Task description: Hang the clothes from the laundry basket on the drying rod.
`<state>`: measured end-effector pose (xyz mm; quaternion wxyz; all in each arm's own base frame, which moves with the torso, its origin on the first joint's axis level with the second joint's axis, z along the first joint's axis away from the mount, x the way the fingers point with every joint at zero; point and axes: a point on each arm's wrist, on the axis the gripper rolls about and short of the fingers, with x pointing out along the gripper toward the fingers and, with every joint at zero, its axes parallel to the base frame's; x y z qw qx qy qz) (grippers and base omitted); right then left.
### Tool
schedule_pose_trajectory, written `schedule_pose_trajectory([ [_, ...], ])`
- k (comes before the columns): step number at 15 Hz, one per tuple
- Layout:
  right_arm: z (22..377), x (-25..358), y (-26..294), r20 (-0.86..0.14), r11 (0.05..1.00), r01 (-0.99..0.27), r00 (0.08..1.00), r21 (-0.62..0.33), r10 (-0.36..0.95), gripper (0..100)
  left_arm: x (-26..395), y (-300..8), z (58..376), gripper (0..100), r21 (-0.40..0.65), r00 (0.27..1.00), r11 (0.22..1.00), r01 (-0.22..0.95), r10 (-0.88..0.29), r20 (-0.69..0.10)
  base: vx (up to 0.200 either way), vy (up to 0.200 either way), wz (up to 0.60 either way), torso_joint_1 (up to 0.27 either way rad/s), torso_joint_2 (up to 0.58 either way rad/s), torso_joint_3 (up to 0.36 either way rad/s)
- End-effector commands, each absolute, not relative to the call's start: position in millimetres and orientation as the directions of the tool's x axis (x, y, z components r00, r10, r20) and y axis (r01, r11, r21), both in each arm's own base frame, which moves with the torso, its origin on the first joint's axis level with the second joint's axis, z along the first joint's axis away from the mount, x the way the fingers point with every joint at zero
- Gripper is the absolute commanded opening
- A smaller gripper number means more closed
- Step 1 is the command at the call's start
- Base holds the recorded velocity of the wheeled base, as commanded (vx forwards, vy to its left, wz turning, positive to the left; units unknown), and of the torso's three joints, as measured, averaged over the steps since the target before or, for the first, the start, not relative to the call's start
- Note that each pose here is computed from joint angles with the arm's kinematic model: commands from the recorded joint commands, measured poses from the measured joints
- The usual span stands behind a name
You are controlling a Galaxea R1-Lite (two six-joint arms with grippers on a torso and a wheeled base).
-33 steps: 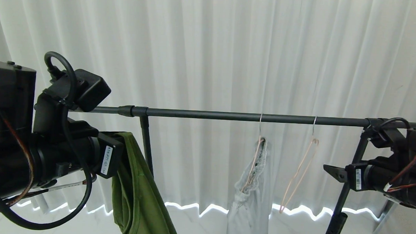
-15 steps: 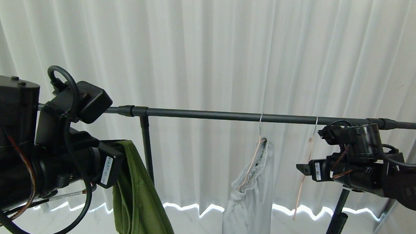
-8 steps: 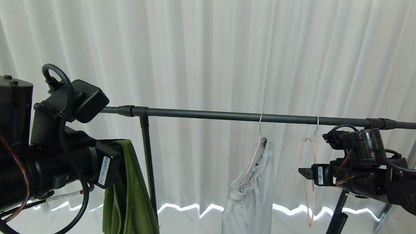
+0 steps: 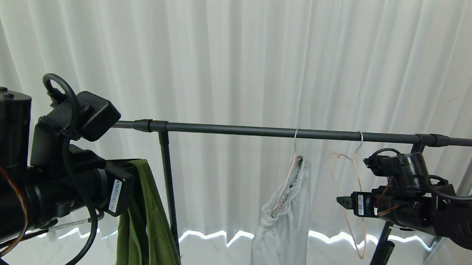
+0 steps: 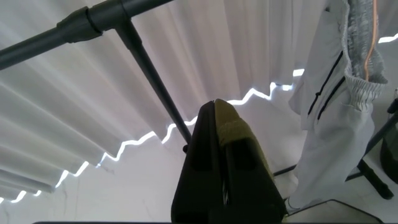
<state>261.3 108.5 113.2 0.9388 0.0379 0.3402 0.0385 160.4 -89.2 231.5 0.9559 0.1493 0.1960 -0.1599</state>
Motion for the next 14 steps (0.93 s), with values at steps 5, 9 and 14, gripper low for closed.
schedule_pose_trajectory([
  [5, 112, 265, 113, -0.633, 0.994, -0.053, 0.768, 0.095, 0.102, 0, 157, -87, 234, 0, 0.221, 0.877, 0.906, 0.361, -0.25, -0.41, 0.0, 0.0, 0.0, 0.0, 0.0, 0.0],
  [9, 110, 268, 112, -0.64, 0.995, -0.044, 0.763, 0.09, 0.091, 0, 157, -87, 234, 0, 0.22, 0.877, 0.906, 0.362, -0.251, -0.409, 0.0, 0.0, 0.0, 0.0, 0.0, 0.0],
  [14, 119, 266, 105, -0.613, 0.996, -0.014, 0.788, 0.088, 0.065, 0, 155, -86, 236, 0, 0.219, 0.88, 0.907, 0.361, -0.253, -0.401, 0.0, 0.0, 0.0, 0.0, 0.0, 0.0],
])
